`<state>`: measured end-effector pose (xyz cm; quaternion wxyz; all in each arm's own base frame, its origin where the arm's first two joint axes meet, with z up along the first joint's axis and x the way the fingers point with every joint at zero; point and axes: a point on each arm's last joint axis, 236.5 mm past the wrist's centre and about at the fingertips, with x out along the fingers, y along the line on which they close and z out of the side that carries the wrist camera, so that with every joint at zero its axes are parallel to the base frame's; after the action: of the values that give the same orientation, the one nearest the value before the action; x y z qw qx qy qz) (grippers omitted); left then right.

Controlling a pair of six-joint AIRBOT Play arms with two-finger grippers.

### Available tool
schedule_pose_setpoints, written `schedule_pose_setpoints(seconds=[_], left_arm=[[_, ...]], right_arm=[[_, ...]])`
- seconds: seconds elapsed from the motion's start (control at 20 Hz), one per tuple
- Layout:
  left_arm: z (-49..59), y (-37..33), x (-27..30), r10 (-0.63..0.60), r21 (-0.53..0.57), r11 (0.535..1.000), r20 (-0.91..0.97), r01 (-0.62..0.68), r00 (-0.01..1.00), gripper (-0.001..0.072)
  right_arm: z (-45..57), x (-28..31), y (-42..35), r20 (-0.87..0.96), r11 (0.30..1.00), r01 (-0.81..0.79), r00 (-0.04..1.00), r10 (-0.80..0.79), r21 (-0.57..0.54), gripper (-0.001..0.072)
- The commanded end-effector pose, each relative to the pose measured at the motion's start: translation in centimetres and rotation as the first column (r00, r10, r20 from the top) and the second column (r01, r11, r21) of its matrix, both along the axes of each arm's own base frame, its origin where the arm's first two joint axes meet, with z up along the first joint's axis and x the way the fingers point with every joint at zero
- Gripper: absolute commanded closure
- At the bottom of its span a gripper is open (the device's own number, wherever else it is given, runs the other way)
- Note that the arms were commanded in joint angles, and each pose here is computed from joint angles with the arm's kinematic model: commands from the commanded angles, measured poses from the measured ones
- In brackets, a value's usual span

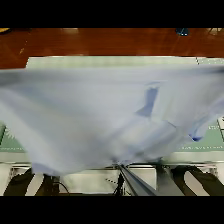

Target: Fold the shirts.

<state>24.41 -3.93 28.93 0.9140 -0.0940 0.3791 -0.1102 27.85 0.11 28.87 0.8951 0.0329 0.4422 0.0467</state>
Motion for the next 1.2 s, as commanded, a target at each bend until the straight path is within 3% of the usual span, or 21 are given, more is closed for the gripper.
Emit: schedule_pose_setpoints(seconds=[0.0, 0.2, 0.3, 0.55, 0.85, 1.15], left_arm=[[-9.4, -0.5, 4.1, -0.058, -0.081, 0.996, -0.214, 0.042, 0.975, 0.0681], [-13.6, 0.9, 12.5, -0.059, -0.065, 0.997, -0.186, 0.048, 0.981, 0.068], [-14.6, 2.6, 16.7, 0.016, -0.067, 0.997, -0.127, -0.025, 0.992, 0.068], [-20.5, 3.2, 23.1, 0.091, -0.156, 0.981, -0.139, -0.112, 0.986, 0.068], [-28.5, 3.3, 24.8, 0.104, -0.196, 0.967, -0.283, -0.164, 0.953, 0.068], [-31.6, 2.6, 20.1, -0.003, -0.151, 0.986, -0.473, -0.077, 0.881, 0.068]], right_arm=[[-7.9, 6.7, 0.6, -0.236, 0.996, -0.081, 0.968, 0.086, 0.034, 0.0684], [-14.7, 16.8, 3.2, -0.2, 0.992, -0.112, 0.972, 0.12, 0.052, 0.0683], [-16.3, 20.8, 3.6, -0.129, 0.994, -0.064, 0.989, 0.074, 0.084, 0.0683], [-20.3, 26.4, 4.5, -0.064, 0.984, -0.003, 0.998, 0.015, 0.178, 0.0683], [-28.5, 25.9, 5.7, -0.261, 0.974, 0.016, 0.964, 0.044, 0.224, 0.0684], [-30.5, 21.8, 5.9, -0.441, 0.976, 0.022, 0.894, 0.078, 0.217, 0.0683]])
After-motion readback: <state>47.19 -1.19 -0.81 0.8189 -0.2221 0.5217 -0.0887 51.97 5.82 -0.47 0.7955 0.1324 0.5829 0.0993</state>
